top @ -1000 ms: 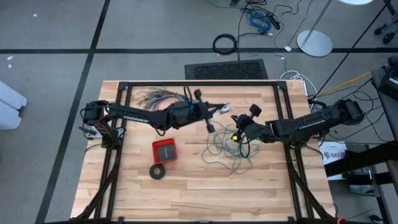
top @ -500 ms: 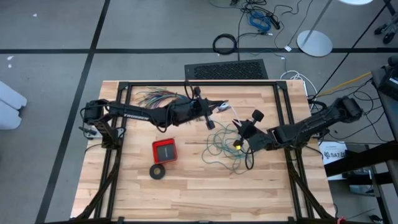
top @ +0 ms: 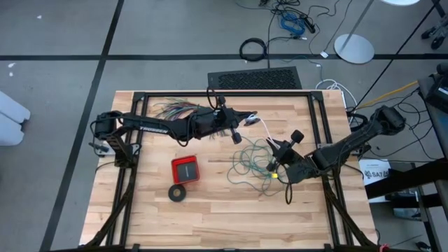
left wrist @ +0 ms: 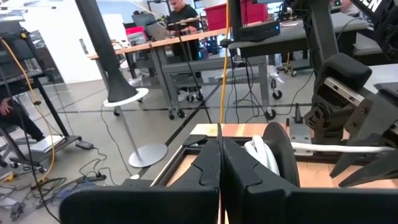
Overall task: Coil cords
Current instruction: Coil the white wire onto the spool
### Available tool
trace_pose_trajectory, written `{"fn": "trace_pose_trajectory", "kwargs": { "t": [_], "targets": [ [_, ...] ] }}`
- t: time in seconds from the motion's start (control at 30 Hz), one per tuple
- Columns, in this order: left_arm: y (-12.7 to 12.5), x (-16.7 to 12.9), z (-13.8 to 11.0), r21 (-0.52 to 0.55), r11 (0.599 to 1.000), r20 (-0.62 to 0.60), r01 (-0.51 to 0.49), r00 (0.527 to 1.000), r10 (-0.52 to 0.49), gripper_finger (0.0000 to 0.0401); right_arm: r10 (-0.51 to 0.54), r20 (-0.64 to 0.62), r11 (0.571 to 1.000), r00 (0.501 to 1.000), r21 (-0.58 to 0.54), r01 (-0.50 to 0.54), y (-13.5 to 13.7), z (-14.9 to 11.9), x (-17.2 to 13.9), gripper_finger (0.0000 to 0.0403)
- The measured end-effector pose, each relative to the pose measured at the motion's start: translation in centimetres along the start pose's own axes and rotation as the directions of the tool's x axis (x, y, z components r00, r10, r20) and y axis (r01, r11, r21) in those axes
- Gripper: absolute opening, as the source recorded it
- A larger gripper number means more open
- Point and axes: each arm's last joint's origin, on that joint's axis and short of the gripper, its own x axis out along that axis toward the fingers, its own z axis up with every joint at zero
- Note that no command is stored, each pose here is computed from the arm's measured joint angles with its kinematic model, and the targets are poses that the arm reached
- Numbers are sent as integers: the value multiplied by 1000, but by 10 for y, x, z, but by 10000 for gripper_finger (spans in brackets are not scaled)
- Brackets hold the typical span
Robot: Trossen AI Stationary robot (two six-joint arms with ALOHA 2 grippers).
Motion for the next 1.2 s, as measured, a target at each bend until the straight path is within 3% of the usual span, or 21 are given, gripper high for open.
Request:
{"fn": "trace_pose_trajectory", "kwargs": {
  "t": [0.67, 1.2],
  "targets": [
    [0, 0, 0, 0, 1000, 0, 3, 1000, -3, 0, 64, 49, 996, 997, 63, -67, 8, -1, -22, 23],
    [0, 0, -2, 4, 1000, -13, 19, 1000, -19, 0, 38, 77, 995, 996, 87, -44, 9, -1, -30, 23]
  ]
}}
